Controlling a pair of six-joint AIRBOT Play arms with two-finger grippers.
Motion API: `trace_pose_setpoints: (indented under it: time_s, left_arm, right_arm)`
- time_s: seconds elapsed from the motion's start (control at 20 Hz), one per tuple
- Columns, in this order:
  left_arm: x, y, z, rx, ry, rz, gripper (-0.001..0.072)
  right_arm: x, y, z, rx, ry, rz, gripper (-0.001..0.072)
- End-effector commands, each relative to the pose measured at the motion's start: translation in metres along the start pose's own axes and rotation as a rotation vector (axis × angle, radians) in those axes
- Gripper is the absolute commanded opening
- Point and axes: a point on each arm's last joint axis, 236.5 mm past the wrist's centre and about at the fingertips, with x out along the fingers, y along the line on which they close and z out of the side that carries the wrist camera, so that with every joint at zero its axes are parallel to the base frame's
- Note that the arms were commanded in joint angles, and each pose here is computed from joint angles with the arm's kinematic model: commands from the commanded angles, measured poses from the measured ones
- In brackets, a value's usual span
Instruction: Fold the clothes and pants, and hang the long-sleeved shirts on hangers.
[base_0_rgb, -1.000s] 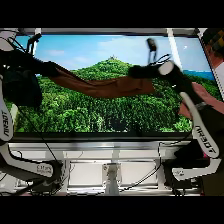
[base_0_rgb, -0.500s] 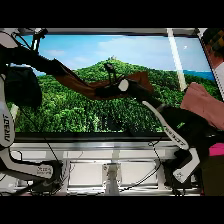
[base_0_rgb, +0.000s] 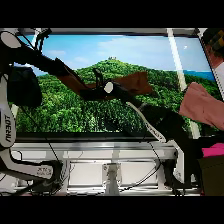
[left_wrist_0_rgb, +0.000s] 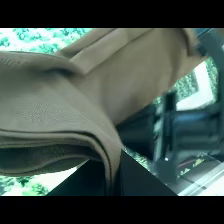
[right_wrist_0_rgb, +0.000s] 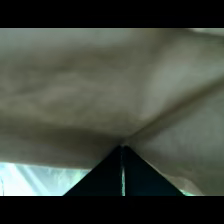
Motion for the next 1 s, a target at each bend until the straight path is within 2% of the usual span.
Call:
trace_pose_setpoints:
  time_s: [0.0,0.2,0.4,0.7,0.95]
  left_arm:
    - [0.007,-0.008,0.009,0.02,-0.024,0.0,0.0018]
    - [0.033,-0.033,0.021,0.072,-0.036,-0.017,0.0018]
    - [0.064,-0.071,0.042,0.147,-0.094,-0.035,0.0018]
    - [0.107,-0.185,0.106,0.209,-0.386,-0.163,0.0019]
    - [0.174,-0.259,0.119,0.248,-0.541,-0.187,0.0019]
  right_arm:
    - [0.004,0.001,-0.01,-0.046,0.052,-0.012,0.0012]
    - [-0.05,-0.052,0.015,-0.159,0.113,-0.177,0.0012]
    - [-0.151,-0.127,0.055,-0.155,0.123,-0.379,0.0012]
    - [-0.298,-0.18,0.125,-0.031,-0.12,-0.473,0.0013]
    - [-0.367,-0.215,0.131,0.059,-0.191,-0.522,0.0014]
